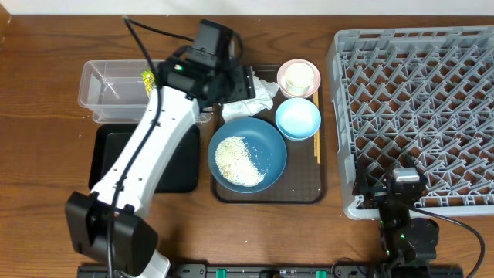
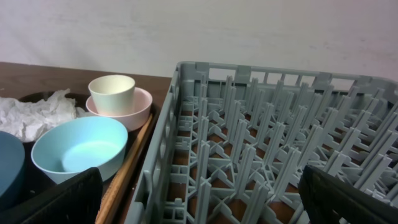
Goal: Sort waste into correct bins and load items into the dishwasher rack
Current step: 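Return the left gripper to the white tissue and grasp it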
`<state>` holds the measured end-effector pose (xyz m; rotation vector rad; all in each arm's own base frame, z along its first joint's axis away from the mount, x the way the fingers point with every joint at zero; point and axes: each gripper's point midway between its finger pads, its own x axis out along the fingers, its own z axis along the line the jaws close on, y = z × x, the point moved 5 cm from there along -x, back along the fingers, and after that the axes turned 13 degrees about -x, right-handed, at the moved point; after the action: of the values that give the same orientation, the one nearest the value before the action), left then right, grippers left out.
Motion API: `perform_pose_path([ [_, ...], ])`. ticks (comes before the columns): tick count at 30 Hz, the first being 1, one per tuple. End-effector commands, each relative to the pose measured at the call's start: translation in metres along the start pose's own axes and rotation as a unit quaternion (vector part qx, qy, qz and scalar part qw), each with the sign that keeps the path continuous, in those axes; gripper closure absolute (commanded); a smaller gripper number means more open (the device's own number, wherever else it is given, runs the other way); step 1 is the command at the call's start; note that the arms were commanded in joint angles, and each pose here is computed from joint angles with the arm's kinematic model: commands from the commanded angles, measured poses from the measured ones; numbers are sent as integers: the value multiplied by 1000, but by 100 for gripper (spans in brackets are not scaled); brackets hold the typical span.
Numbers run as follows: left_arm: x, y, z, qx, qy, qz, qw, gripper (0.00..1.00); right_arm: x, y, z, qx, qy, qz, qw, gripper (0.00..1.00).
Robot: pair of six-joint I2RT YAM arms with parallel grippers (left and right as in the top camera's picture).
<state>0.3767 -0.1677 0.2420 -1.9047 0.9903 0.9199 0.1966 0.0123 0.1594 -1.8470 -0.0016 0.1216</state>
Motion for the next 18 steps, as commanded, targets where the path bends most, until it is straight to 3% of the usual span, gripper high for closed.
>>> perform_pose_path([
  [1, 13, -6, 7, -16, -52, -41, 998, 27, 0, 2, -2, -5, 3, 3, 1000, 1],
  [18, 99, -1, 19, -28, -89, -3, 996, 26, 0, 2, -2, -5, 3, 3, 1000, 1],
])
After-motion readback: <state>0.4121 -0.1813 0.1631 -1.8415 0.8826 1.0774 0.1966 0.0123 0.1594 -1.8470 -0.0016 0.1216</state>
